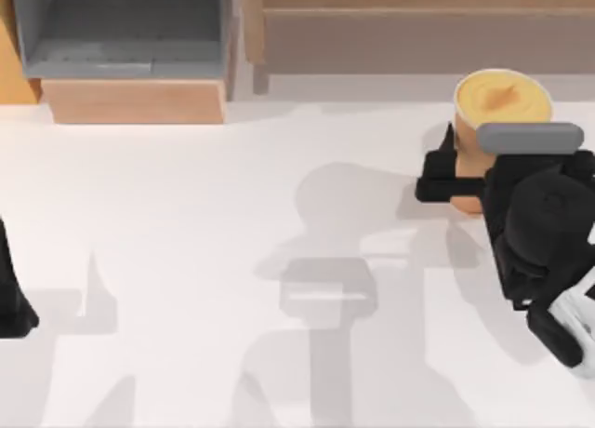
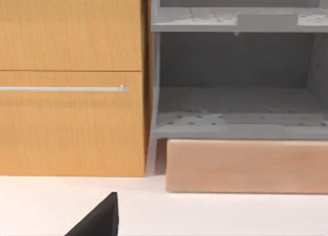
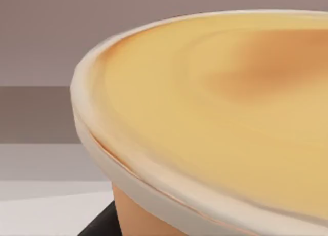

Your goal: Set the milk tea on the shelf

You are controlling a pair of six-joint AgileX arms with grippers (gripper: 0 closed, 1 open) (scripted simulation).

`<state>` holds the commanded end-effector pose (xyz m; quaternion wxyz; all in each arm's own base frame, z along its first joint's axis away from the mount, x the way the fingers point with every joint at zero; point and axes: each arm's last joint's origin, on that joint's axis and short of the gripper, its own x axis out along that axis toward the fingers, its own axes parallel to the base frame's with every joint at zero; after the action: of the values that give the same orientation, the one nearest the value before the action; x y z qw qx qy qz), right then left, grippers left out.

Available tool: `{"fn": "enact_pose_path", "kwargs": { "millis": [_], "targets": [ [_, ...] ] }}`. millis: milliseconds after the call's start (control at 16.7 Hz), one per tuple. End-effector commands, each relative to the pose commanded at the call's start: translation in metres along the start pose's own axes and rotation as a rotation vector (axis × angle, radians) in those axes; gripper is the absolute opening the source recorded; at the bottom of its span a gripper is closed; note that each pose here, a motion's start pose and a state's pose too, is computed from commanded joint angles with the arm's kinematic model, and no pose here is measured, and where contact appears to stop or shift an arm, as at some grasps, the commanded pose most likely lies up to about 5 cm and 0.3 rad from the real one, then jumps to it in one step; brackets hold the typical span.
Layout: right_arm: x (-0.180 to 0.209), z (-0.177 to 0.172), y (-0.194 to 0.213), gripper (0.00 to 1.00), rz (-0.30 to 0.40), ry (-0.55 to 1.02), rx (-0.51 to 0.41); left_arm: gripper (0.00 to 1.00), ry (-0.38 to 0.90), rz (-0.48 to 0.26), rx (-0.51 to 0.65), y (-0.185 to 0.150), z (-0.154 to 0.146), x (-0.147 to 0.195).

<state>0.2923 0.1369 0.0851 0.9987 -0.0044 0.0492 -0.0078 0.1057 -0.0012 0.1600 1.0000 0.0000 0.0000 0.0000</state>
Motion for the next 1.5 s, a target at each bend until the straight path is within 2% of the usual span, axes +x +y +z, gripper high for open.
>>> {"fn": "enact_pose_path", "kwargs": {
  "millis": [300, 720, 1080, 1260, 1500],
  "targets": [
    [0.002, 0.005, 0.002, 0.00, 0.005, -0.023, 0.014, 1.00, 0.000, 0.000, 0.000, 0.000, 0.000, 0.000],
    [0.020, 0.062, 0.048, 0.00, 0.110, -0.189, 0.108, 1.00, 0.000, 0.000, 0.000, 0.000, 0.000, 0.000],
    [0.043, 0.119, 0.091, 0.00, 0.177, -0.228, 0.131, 1.00, 0.000, 0.000, 0.000, 0.000, 0.000, 0.000],
    [0.057, 0.147, 0.104, 0.00, 0.175, -0.209, 0.118, 1.00, 0.000, 0.000, 0.000, 0.000, 0.000, 0.000],
    [0.078, 0.177, 0.105, 0.00, 0.128, -0.135, 0.071, 1.00, 0.000, 0.000, 0.000, 0.000, 0.000, 0.000]
  ]
}}
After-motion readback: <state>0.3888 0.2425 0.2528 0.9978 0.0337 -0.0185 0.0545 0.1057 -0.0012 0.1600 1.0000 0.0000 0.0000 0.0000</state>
